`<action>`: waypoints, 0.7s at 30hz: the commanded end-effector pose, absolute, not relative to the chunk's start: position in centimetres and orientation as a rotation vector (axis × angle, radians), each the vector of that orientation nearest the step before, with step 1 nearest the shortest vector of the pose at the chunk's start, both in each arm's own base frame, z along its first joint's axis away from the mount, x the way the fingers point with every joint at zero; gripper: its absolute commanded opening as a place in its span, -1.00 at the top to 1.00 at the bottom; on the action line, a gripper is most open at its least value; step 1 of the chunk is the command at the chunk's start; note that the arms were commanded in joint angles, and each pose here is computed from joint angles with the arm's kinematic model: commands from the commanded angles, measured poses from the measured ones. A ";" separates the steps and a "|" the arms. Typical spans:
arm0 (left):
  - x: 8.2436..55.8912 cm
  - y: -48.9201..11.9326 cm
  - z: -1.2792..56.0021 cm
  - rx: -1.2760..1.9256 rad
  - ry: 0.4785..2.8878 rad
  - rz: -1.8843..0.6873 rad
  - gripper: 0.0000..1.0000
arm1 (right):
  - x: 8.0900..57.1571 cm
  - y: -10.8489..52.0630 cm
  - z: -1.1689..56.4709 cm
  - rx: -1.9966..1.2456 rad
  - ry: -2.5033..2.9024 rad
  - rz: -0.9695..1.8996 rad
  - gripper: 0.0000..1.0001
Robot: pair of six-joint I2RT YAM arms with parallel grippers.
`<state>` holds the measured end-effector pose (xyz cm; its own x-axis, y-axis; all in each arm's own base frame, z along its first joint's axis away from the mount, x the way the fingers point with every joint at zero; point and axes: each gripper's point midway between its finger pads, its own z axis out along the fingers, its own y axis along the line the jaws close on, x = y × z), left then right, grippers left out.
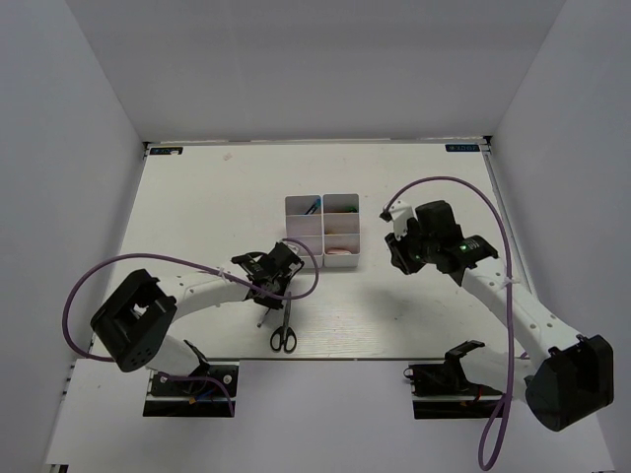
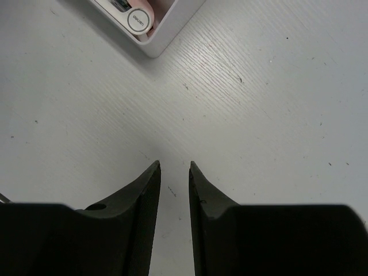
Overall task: Sort the stationery into containers
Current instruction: Pick up the pen from the center of the board.
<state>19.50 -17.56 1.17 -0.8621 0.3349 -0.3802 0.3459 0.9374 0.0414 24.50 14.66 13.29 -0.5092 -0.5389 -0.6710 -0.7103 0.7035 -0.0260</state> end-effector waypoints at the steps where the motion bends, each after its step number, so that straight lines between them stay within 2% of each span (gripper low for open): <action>1: 16.6 -12.0 -2.0 0.541 2.823 0.272 0.44 | 24.6 14.8 13.9 -0.925 2.207 0.358 0.40; 7: 16.1 -11.3 -2.5 0.536 2.824 0.295 0.98 | 24.5 14.4 14.0 -0.902 2.205 0.361 0.40; 10: 16.4 -12.0 -1.0 0.530 2.789 0.251 1.00 | 24.5 14.3 14.1 -0.895 2.204 0.363 0.35; 11: 16.3 -12.4 0.0 0.534 2.770 0.224 1.00 | 24.5 14.3 14.2 -0.892 2.199 0.363 0.29; 12: 16.6 -13.4 1.3 0.537 2.753 0.173 1.00 | 24.5 14.2 14.2 -0.890 2.201 0.363 0.14; 13: 16.5 -14.0 2.1 0.543 2.740 0.137 1.00 | 24.5 14.1 14.2 -0.884 2.203 0.362 0.09; 16: 16.7 -17.6 7.8 0.572 2.630 -0.164 1.00 | 24.5 14.0 14.0 -0.876 2.205 0.366 0.09; 18: 16.7 -19.7 11.3 0.625 2.540 -0.341 1.00 | 24.4 14.0 13.9 -0.865 2.213 0.379 0.28; 19: 16.7 -20.8 13.2 0.665 2.488 -0.424 1.00 | 24.5 14.0 13.9 -0.859 2.212 0.380 0.48; 21: 17.5 -21.5 16.1 0.712 2.389 -0.465 1.00 | 24.5 14.0 13.8 -0.851 2.212 0.386 0.53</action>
<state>17.43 -19.26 11.17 -0.7663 0.3601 -0.5321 0.4720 0.8774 -0.0860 24.11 13.55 12.99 -0.5388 -0.4943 -0.6822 -0.6797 0.7335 0.0053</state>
